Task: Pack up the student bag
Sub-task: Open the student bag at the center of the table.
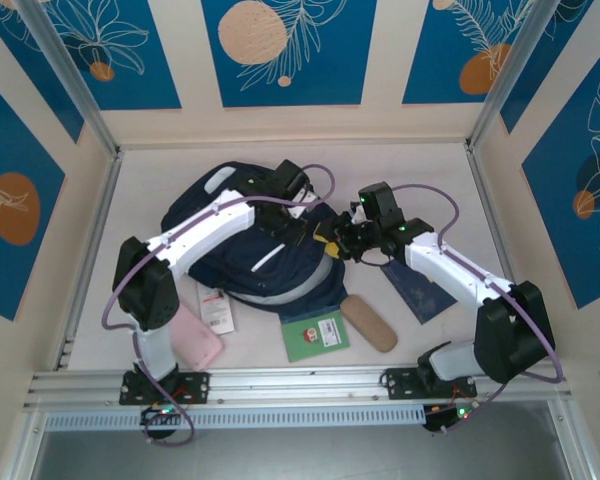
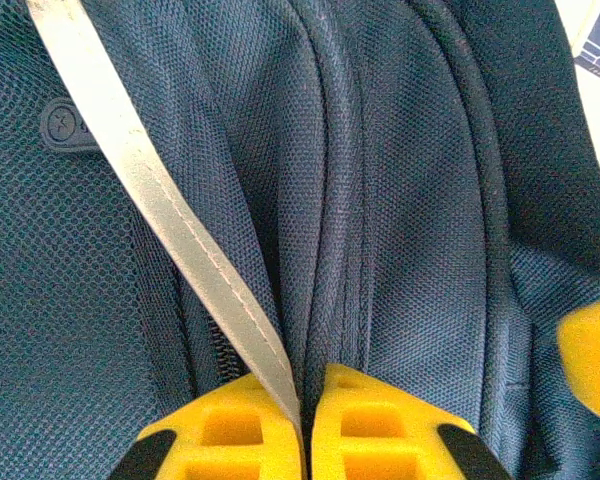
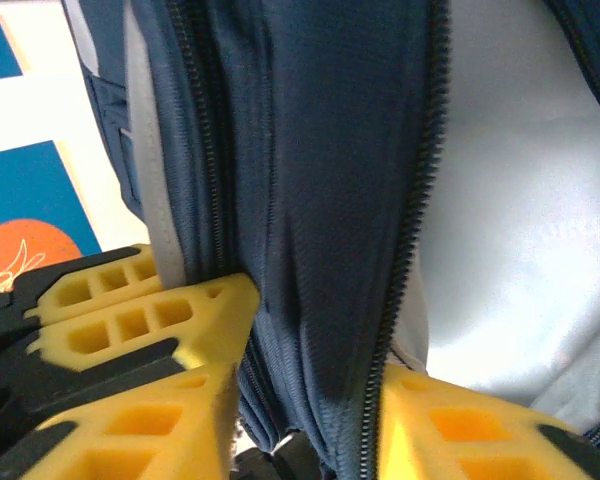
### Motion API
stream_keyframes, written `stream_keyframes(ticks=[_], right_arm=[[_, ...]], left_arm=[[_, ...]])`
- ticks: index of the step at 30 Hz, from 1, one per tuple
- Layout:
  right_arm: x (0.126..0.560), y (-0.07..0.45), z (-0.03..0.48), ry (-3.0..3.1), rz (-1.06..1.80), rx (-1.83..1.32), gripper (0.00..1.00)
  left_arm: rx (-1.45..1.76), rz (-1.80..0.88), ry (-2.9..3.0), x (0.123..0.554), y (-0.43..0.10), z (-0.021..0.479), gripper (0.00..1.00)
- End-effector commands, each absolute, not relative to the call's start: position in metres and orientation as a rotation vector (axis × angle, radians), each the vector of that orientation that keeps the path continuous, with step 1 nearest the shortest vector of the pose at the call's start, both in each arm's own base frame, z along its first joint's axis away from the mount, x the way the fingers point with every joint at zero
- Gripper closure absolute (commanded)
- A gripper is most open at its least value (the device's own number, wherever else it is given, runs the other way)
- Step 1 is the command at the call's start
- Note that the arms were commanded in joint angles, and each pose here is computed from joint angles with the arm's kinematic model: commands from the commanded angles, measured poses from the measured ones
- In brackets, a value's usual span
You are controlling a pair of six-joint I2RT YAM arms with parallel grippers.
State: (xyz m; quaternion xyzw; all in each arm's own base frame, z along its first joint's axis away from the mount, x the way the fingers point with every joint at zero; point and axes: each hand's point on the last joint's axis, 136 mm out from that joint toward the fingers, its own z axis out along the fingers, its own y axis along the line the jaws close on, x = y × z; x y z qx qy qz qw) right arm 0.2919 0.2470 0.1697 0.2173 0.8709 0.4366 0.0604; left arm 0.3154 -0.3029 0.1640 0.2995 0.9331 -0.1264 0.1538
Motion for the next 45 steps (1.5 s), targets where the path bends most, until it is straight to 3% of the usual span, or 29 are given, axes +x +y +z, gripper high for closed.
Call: stream_keyframes(ticks=[1,5,16,23,28,31,38,41,45], right_arm=[[0.288,0.251,0.167,2.648,1.351,0.625,0.72],[0.286,0.249,0.162,2.655,1.33,0.606,1.0],[0.284,0.225,0.125,2.666,1.254,0.654,1.0],[0.306,0.239,0.135,2.616,1.333,0.618,0.96],[0.323,0.265,0.149,2.563,1.486,0.585,1.0],[0.332,0.283,0.162,2.498,1.61,0.559,1.0],[0.341,0.303,0.188,2.354,1.772,0.513,1.0],[0.34,0.306,0.191,2.328,1.796,0.507,1.0],[0.339,0.309,0.191,2.326,1.808,0.509,1.0]], left_arm=[[0.826,-0.457,2.557,0.324,-0.306,0.21,1.0],[0.772,-0.495,2.559,0.329,-0.298,0.217,1.0],[0.723,-0.747,2.53,0.33,-0.292,0.242,1.0],[0.795,-0.901,2.511,0.315,-0.305,0.249,1.0],[0.815,-0.964,2.535,0.309,-0.31,0.242,1.0],[0.806,-0.973,2.565,0.307,-0.311,0.236,0.89],[0.728,-0.795,2.615,0.316,-0.292,0.231,0.41],[0.695,-0.702,2.596,0.32,-0.281,0.24,0.3],[0.721,-0.658,2.571,0.315,-0.279,0.248,0.29]])
